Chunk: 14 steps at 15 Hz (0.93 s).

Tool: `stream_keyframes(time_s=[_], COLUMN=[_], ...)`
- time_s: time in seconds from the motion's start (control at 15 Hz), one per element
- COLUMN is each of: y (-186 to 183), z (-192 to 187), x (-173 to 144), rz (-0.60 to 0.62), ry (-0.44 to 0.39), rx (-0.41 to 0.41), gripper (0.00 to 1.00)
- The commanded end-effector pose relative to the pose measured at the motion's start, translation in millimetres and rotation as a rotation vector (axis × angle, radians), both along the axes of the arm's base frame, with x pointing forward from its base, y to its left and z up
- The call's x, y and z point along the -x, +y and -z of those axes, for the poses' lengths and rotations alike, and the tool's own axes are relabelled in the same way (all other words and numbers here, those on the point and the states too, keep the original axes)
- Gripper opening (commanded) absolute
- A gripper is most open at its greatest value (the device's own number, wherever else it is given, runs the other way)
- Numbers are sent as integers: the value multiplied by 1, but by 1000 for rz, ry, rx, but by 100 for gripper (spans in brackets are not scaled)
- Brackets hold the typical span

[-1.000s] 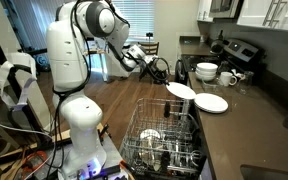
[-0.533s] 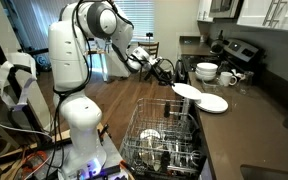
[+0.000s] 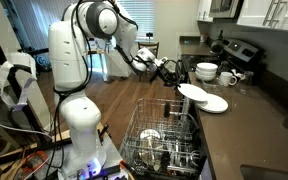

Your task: Remove the white plate from the dishwasher and place it on top of the pile of white plates on the counter

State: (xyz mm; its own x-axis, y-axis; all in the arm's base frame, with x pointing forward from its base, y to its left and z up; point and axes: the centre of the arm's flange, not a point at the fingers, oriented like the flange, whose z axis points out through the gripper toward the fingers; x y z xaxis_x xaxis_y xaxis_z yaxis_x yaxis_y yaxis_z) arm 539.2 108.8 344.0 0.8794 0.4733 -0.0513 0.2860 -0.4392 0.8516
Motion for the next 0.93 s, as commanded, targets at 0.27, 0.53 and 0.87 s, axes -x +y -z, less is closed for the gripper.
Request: stream_keyframes(time_s=[0.27, 0.53, 0.87], y=[-3, -19, -41], z=[8, 17, 16], x=[-2, -8, -16], rz=[9, 26, 31], ry=[12, 17, 3], rx=[-3, 4, -1], gripper=[2, 2, 2])
